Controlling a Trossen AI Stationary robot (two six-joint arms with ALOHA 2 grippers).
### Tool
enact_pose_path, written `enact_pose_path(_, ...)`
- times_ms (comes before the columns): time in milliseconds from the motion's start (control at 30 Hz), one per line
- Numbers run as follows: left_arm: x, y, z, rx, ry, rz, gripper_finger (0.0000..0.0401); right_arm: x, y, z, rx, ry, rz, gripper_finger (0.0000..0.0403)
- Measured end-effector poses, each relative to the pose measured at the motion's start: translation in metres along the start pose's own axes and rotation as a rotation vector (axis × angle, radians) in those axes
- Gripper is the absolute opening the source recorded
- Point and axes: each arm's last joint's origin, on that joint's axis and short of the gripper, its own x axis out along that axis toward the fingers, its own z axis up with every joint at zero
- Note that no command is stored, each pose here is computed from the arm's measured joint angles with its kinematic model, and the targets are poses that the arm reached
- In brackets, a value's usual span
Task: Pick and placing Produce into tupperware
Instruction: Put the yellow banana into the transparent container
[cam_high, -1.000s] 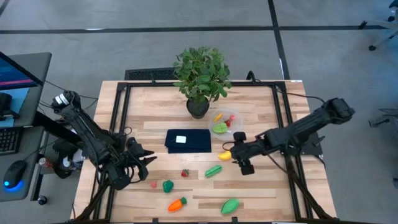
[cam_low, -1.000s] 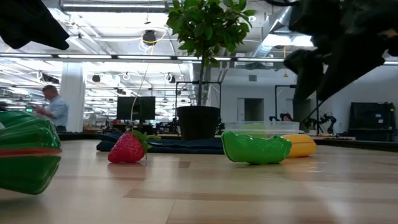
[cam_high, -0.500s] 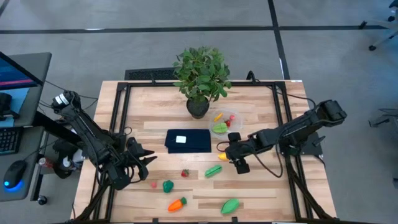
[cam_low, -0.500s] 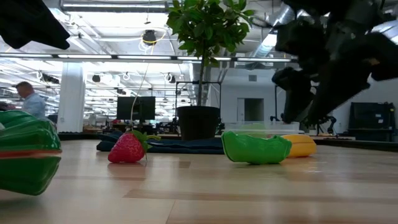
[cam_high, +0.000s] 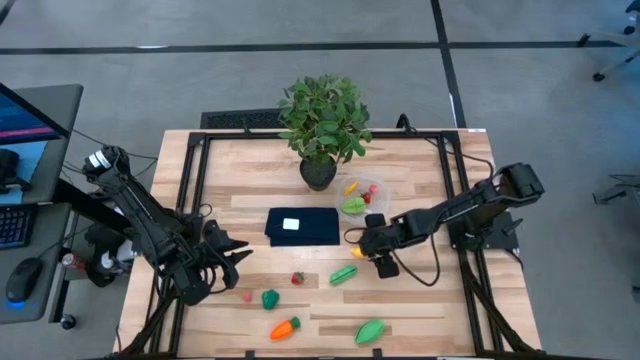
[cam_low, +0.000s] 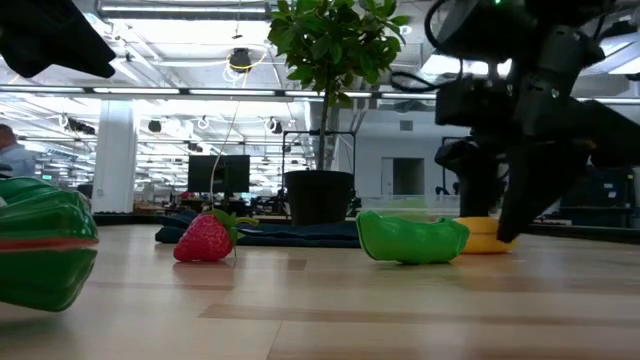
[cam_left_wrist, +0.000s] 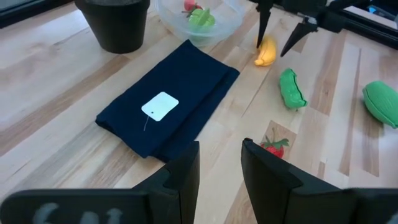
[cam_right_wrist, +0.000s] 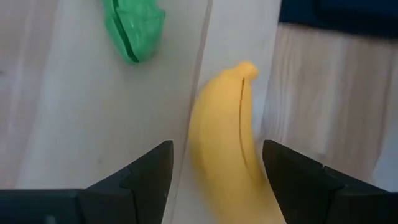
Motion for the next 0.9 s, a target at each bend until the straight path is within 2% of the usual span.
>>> enact_pose_path(367, 0.0000, 0.0002, 0.0000, -0.014, 0.000, 0.001, 0.0107, 0.0074, -0.0001, -0.0041, 0.060, 0.052, 0.019, 0.0233)
enact_pose_path(767, 0.0000, 0.0005, -0.0001, -0.011, 0.000, 0.004, 0.0107, 0.0062, -0.0023, -0.0047, 0.127, 0.059, 0.014, 0.0150)
enact_pose_path(900, 0.0000, 0.0005, -0.0001, -0.011, 0.000, 0.004, 0.0107, 0.0058, -0.0022, -0.0043, 0.128, 0.056, 0.017, 0.0140)
